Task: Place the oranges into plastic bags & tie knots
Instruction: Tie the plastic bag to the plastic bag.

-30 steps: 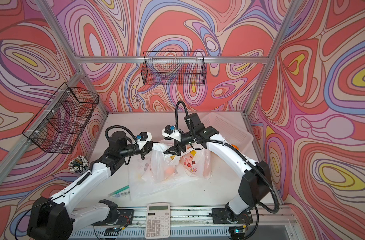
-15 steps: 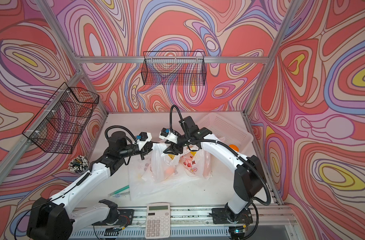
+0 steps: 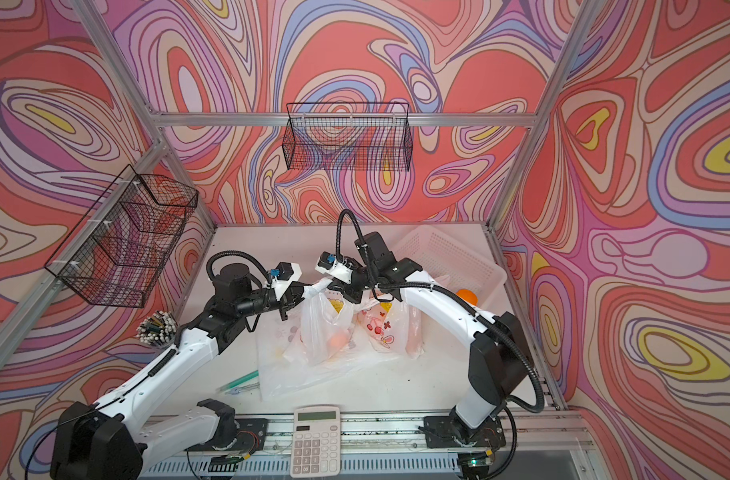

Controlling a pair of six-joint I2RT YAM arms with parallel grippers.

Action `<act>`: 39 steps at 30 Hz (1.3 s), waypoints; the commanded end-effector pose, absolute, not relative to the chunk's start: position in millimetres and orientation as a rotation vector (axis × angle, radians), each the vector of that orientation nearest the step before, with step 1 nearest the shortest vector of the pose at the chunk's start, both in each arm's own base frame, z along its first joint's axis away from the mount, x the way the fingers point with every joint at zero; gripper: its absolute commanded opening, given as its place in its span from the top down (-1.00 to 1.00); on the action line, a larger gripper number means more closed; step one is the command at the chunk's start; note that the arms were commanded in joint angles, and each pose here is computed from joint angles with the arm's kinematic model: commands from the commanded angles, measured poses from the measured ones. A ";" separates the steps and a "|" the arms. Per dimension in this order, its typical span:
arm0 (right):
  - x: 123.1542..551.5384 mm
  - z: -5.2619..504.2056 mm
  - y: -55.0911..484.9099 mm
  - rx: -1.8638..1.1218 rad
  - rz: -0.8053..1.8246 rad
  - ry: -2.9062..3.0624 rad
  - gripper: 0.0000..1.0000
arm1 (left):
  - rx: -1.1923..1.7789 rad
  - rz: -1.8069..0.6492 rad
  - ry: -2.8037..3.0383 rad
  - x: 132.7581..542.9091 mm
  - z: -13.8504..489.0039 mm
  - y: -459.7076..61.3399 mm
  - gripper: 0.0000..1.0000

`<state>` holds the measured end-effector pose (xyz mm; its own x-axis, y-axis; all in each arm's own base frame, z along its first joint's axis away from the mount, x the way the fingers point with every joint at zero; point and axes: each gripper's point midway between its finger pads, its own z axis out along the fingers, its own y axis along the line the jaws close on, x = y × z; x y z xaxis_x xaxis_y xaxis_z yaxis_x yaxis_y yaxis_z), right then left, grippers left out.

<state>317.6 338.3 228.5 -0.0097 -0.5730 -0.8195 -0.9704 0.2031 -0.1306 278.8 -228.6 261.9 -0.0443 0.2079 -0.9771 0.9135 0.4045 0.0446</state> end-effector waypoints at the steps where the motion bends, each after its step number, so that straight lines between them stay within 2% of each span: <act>1: 336.6 246.1 331.4 -1.350 0.504 1.642 1.00 | 0.996 -0.823 1.533 271.8 282.6 -233.5 1.00; 6: 341.3 253.0 334.6 -1.242 0.490 1.581 1.00 | 0.958 -0.859 1.579 267.9 282.4 -241.7 1.00; 18: 317.0 263.5 373.3 -0.997 0.840 1.395 1.00 | 0.747 -0.989 1.572 281.9 273.6 -251.6 1.00; 30: 307.9 253.8 376.3 -0.766 1.025 1.272 1.00 | 0.679 -0.949 1.607 286.0 249.2 -248.0 0.97; 32: 308.8 248.1 375.5 -0.766 1.014 1.284 1.00 | 0.673 -0.904 1.641 284.9 245.8 -241.7 0.68; 35: 312.4 239.6 375.1 -0.781 0.975 1.318 1.00 | 0.671 -0.833 1.682 278.2 243.5 -229.9 0.14; 39: 313.8 237.2 373.7 -0.789 0.946 1.323 1.00 | 0.559 -0.725 1.743 274.0 242.7 -203.5 -0.28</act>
<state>316.5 373.7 229.6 -0.0379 0.0979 -0.9945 -0.9043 0.4202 0.0758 274.3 -222.0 258.4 -0.2288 -0.0167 -0.9733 0.7656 0.6144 -0.1905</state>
